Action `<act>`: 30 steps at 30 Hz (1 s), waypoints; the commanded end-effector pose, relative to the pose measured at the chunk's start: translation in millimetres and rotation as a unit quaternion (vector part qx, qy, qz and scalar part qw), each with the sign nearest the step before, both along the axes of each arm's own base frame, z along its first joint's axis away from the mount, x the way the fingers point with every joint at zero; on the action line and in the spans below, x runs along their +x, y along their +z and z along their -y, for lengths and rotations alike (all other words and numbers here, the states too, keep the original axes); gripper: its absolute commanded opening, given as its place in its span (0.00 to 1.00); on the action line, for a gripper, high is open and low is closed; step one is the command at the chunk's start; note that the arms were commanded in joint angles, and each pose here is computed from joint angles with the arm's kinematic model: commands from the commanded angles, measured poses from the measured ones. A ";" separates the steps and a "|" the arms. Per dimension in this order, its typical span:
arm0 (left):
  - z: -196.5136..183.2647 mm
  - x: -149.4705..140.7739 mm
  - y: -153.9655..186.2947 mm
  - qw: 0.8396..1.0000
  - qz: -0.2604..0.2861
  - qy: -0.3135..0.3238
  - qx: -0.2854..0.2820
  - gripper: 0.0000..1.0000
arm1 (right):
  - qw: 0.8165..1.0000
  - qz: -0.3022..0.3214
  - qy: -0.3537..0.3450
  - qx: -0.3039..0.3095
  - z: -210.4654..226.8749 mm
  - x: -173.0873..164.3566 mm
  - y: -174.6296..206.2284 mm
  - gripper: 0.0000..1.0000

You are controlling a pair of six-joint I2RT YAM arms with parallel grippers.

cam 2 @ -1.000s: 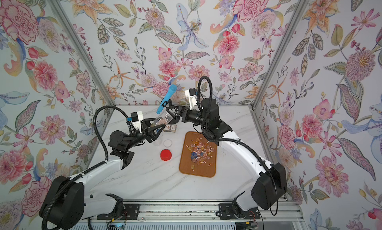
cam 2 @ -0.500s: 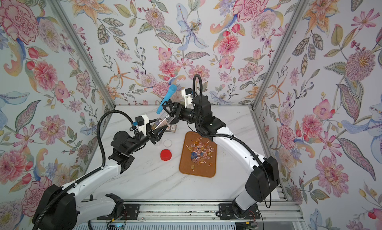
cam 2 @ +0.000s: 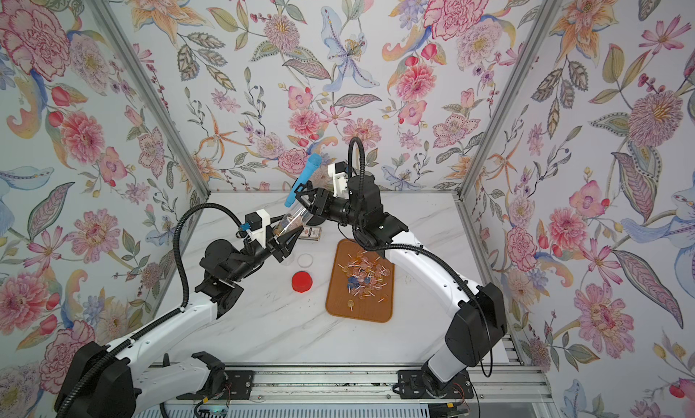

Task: Pour the candies out of the jar
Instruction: Unscrew the lid from the jar.

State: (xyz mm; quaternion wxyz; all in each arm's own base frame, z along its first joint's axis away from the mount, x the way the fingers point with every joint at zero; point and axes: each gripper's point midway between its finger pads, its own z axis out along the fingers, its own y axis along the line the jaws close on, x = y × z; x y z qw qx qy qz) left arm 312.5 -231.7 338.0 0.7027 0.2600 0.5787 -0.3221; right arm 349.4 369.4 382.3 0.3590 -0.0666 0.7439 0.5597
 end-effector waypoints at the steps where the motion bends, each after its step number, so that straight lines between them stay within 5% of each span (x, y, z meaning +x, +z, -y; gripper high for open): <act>1: 4.9 -10.9 15.9 0.999 0.015 -0.029 -0.040 0.00 | 0.998 0.055 0.029 0.033 -3.8 -12.6 23.7 0.32; 7: 21.0 -43.4 38.4 0.980 0.024 -0.163 -0.114 0.00 | 0.970 0.161 0.155 0.094 -10.7 -58.5 60.5 0.22; 15: 26.2 -82.2 70.6 0.919 0.030 -0.343 -0.194 0.00 | 0.917 0.298 0.253 0.084 -2.0 -124.3 77.0 0.16; 23: 30.1 -68.1 59.6 0.928 0.008 -0.320 -0.192 0.00 | 0.914 0.318 0.246 0.053 -0.7 -129.0 77.4 0.18; 25: 29.5 -66.1 58.6 0.931 0.006 -0.312 -0.191 0.00 | 0.920 0.309 0.235 0.048 -1.7 -123.4 78.1 0.27; 30: 27.5 -55.4 51.6 0.949 0.003 -0.264 -0.175 0.00 | 0.951 0.274 0.142 0.020 8.8 -92.6 79.0 0.76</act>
